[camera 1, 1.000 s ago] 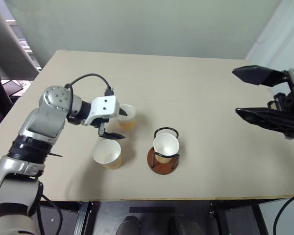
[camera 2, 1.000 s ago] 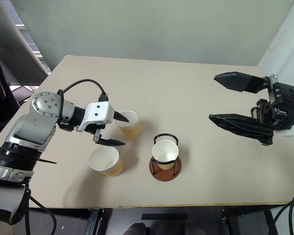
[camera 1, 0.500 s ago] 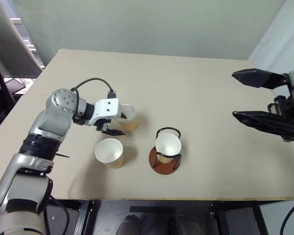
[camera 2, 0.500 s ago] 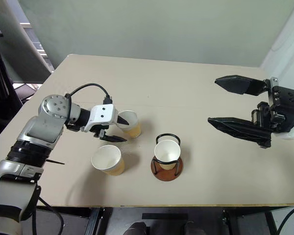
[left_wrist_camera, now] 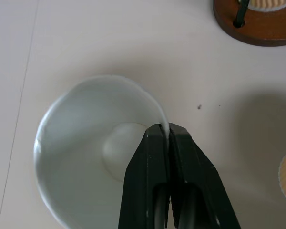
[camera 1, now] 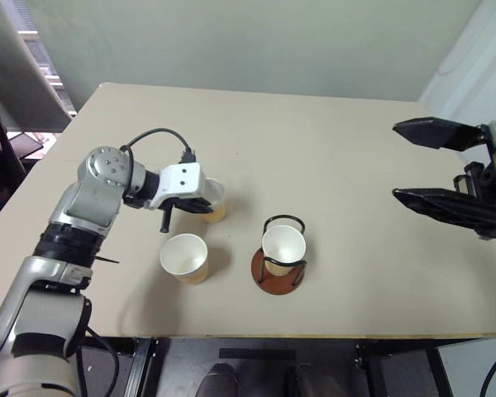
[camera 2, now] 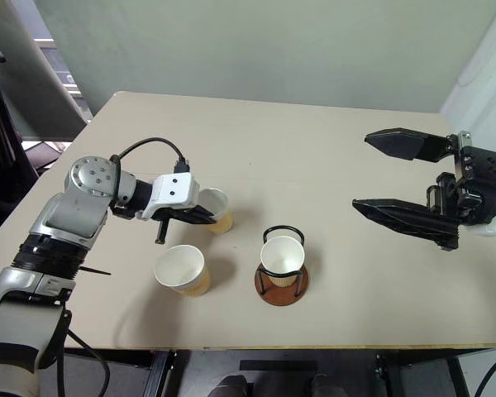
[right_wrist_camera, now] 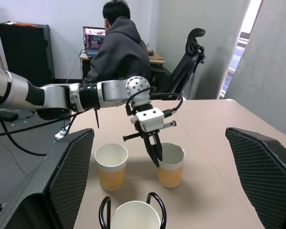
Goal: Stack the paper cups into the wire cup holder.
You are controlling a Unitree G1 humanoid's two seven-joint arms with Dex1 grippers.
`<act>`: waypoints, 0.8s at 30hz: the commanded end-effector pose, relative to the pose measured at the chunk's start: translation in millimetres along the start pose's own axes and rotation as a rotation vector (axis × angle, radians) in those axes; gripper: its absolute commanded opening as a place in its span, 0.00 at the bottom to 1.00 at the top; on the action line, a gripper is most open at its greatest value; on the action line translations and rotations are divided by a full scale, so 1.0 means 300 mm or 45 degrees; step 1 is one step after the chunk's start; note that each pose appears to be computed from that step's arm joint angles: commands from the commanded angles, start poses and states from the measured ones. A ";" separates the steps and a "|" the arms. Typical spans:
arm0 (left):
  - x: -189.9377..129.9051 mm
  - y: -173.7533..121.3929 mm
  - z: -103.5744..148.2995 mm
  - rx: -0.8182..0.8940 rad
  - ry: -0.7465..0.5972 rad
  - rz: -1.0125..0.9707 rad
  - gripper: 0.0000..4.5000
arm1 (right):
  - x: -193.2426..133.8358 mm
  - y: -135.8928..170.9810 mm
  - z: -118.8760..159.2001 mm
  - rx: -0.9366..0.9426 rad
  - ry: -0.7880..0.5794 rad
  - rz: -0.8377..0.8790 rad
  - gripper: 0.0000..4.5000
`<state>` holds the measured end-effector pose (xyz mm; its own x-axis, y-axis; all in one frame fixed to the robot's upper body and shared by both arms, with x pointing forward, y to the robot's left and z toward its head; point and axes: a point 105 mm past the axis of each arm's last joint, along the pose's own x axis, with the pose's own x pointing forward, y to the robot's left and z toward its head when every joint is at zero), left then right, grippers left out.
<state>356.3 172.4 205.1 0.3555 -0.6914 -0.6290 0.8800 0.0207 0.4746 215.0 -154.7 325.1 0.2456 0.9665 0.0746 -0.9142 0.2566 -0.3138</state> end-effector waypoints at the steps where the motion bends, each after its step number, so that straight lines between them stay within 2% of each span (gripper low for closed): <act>1: -0.112 0.062 0.177 0.149 -0.192 0.091 0.02 | -0.008 -0.004 0.030 -0.074 0.002 -0.002 1.00; 6: -0.202 0.042 0.435 0.332 -0.533 -0.001 0.02 | -0.016 -0.016 0.027 -0.087 0.021 -0.003 1.00; 9: -0.204 -0.029 0.515 0.443 -0.625 -0.165 0.02 | -0.024 -0.009 0.012 -0.084 0.073 0.018 1.00; 15: -0.140 -0.143 0.527 0.507 -0.603 -0.446 0.02 | -0.059 -0.026 -0.002 -0.101 0.141 -0.031 1.00; 20: -0.083 -0.175 0.500 0.551 -0.530 -0.550 0.02 | -0.063 -0.016 -0.003 -0.104 0.156 -0.036 1.00; 24: -0.061 -0.183 0.503 0.572 -0.536 -0.586 0.02 | -0.074 0.000 -0.016 -0.092 0.191 -0.043 1.00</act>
<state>260.7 75.5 274.6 -0.2218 -0.7956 -0.5638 0.7159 -0.5254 0.4597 219.9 -174.0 307.1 0.3162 0.9467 -0.0619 -0.9046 0.2812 -0.3205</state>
